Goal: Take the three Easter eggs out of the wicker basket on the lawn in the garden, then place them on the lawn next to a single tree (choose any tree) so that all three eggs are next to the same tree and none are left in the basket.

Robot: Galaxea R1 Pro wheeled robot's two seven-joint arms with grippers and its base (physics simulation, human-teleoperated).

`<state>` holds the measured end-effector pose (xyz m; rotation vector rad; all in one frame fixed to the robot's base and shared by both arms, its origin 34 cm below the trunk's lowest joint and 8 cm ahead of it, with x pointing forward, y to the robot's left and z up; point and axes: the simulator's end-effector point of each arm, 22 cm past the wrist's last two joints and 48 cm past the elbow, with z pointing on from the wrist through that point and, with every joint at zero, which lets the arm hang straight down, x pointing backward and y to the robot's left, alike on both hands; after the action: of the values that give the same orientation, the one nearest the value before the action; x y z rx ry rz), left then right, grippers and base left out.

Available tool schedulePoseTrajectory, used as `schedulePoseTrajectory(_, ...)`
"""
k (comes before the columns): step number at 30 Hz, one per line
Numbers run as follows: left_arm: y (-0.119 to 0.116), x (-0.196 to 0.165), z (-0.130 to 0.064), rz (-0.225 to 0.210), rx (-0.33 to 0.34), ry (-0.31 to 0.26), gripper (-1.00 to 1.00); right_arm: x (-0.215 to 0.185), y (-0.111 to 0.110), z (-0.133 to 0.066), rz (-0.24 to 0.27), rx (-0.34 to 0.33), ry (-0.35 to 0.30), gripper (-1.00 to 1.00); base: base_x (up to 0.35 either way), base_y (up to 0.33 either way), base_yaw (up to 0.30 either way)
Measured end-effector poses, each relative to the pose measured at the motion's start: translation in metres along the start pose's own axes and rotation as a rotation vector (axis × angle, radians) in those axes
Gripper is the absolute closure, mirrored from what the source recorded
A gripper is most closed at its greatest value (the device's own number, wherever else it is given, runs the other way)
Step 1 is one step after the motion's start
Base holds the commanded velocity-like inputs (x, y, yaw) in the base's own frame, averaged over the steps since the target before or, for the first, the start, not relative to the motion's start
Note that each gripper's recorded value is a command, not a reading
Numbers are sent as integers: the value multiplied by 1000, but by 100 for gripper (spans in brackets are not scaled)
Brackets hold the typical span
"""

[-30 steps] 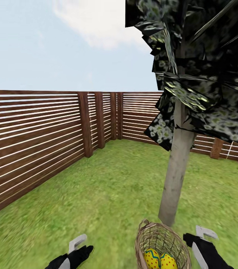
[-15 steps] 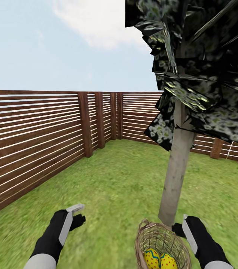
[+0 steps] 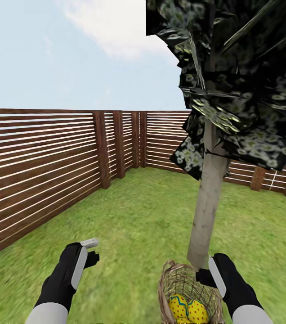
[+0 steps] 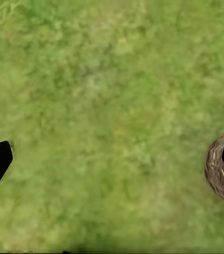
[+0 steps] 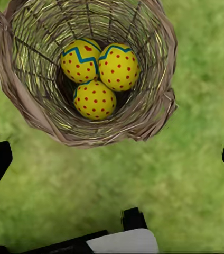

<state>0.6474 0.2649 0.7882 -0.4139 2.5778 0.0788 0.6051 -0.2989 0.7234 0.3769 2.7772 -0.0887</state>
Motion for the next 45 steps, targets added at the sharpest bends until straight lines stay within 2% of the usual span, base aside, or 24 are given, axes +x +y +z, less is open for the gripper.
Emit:
schedulePoseTrajectory(2,10,0,0,5,-46,-1,-100,7,8,2,-5,-10,20,-100,-184,-267,0)
schedulePoseTrajectory(6,20,0,-1,8,-91,-3,-100,17,26,4,-28,-27,38,-100,-168,-286,0)
schedulePoseTrajectory(12,23,-1,-1,8,-102,-4,-100,18,49,0,-132,-19,20,-100,-156,-297,98)
schedulePoseTrajectory(16,22,0,0,6,-99,-2,-100,19,54,0,-160,-16,16,-100,-155,-299,241)
schedulePoseTrajectory(27,22,3,3,5,-99,5,-100,21,57,2,-172,-16,21,-100,-153,-253,272)
schedulePoseTrajectory(45,22,7,7,4,-102,16,-100,26,64,5,-180,-24,30,-100,152,-228,277)
